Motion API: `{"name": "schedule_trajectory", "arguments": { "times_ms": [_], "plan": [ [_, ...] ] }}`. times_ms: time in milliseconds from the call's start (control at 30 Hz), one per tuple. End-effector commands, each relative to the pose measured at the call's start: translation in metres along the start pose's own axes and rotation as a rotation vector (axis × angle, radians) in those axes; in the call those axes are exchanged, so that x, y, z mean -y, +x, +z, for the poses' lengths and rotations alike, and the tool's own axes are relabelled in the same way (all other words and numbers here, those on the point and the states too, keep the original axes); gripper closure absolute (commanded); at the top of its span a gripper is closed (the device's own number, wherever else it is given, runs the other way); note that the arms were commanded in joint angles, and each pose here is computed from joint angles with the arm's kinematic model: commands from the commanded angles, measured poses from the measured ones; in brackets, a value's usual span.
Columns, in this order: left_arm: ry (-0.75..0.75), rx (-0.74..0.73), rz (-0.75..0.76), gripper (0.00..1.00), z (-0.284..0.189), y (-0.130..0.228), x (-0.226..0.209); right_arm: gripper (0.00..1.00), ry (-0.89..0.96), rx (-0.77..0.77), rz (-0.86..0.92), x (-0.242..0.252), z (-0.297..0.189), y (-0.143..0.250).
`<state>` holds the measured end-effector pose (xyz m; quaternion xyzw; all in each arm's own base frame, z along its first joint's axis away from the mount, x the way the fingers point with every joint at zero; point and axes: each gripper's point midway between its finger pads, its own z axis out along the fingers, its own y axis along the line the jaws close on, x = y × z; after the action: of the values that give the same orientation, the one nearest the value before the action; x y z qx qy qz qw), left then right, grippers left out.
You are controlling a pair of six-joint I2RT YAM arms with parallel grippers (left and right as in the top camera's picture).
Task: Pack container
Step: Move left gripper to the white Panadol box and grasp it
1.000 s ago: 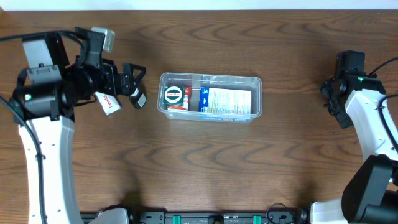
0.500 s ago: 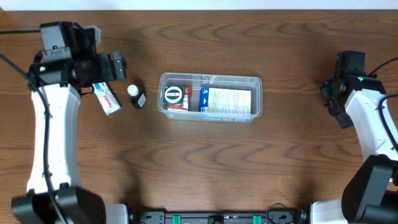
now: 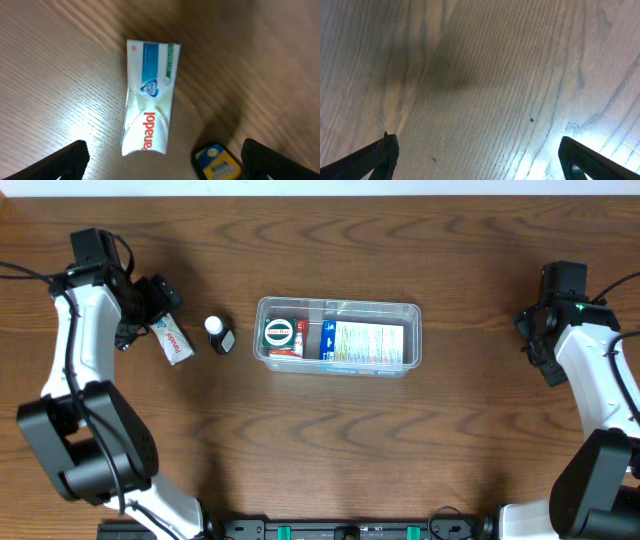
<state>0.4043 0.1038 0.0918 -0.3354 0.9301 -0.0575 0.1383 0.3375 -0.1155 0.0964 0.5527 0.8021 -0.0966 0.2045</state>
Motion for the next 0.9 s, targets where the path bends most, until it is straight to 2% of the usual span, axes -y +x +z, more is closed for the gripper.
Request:
{"name": "schedule_trajectory", "arguments": {
  "times_ms": [0, 267, 667, 733, 800, 867],
  "plan": [
    [0.008, -0.037, -0.006, 0.02, 0.012, 0.002, 0.001, 0.01, 0.013, 0.003, 0.016, 0.003, 0.002, -0.002],
    [-0.028, -0.125, 0.115, 0.02, 0.047, 0.015, -0.008, 0.01, 0.013, 0.004, 0.016, 0.003, 0.002, -0.002],
    [-0.089, -0.199, 0.117, 0.02, 0.074, 0.028, -0.024, 0.01, 0.012, 0.004, 0.016, 0.002, 0.002, -0.002],
    [-0.088, -0.195, 0.117, 0.10, 0.075, 0.027, -0.023, 0.01, 0.012, 0.004, 0.016, 0.002, 0.002, -0.002],
    [-0.106, -0.188, 0.119, 0.28, 0.075, 0.026, -0.026, 0.01, 0.013, 0.004, 0.016, 0.003, 0.002, -0.002],
    [-0.130, -0.176, 0.122, 0.39, 0.074, 0.023, -0.030, 0.01, 0.012, 0.004, 0.016, 0.002, 0.002, -0.002]
  ]
}}
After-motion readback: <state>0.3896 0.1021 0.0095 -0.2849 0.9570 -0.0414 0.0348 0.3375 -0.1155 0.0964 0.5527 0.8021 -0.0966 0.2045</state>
